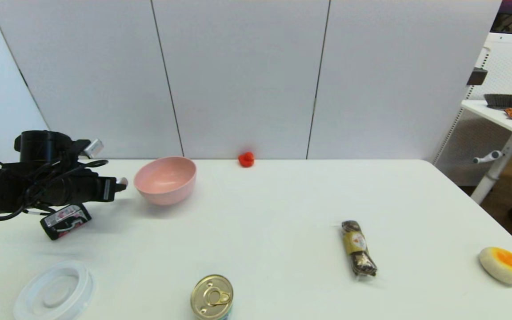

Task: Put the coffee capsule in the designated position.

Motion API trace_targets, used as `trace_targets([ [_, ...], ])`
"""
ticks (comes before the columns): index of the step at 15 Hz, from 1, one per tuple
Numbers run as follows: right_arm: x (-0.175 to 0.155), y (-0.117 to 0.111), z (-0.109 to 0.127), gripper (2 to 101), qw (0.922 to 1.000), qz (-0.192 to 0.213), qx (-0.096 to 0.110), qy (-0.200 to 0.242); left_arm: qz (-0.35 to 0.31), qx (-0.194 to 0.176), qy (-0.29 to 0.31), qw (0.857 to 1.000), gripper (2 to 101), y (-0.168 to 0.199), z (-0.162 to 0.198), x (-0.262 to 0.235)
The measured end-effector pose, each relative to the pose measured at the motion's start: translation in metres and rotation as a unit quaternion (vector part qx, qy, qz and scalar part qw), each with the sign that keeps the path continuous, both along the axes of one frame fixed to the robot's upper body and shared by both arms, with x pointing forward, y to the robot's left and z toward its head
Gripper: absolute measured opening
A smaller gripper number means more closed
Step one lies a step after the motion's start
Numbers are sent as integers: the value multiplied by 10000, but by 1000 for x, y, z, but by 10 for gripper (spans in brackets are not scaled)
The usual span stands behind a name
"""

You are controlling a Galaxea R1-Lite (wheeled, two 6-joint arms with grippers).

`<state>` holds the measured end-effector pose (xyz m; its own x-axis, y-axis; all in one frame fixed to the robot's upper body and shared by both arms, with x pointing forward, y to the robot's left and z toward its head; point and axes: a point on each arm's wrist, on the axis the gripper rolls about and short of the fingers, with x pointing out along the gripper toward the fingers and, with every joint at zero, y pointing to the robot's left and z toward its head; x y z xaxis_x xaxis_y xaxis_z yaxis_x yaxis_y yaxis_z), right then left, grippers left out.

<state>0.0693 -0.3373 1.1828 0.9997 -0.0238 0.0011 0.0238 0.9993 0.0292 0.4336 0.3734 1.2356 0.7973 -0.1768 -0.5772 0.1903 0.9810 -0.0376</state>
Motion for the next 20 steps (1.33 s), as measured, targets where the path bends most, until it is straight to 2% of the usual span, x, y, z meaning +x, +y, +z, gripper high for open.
trace_targets([
  [4, 0, 0, 0, 973, 10000, 0, -4, 0, -22, -10, 7, 10000, 521, 0, -1, 4],
  [8, 0, 0, 0, 973, 10000, 1, -2, 0, -49, 45, -105, 9999, 704, 0, 7, 2],
  [12, 0, 0, 0, 973, 10000, 1, -2, 0, 93, 388, -179, 9990, 812, -3, 48, -30],
  [14, 0, 0, 0, 973, 10000, 0, -2, 0, 210, 544, 38, 9983, 849, -7, 74, -66],
  [17, 0, 0, 0, 973, 10000, 2, -2, 0, 135, 594, 241, 9979, 887, -22, 102, -135],
  [20, 0, 0, 0, 973, 10000, 2, -2, 0, -136, 585, -441, 9972, 914, -40, 102, -201],
])
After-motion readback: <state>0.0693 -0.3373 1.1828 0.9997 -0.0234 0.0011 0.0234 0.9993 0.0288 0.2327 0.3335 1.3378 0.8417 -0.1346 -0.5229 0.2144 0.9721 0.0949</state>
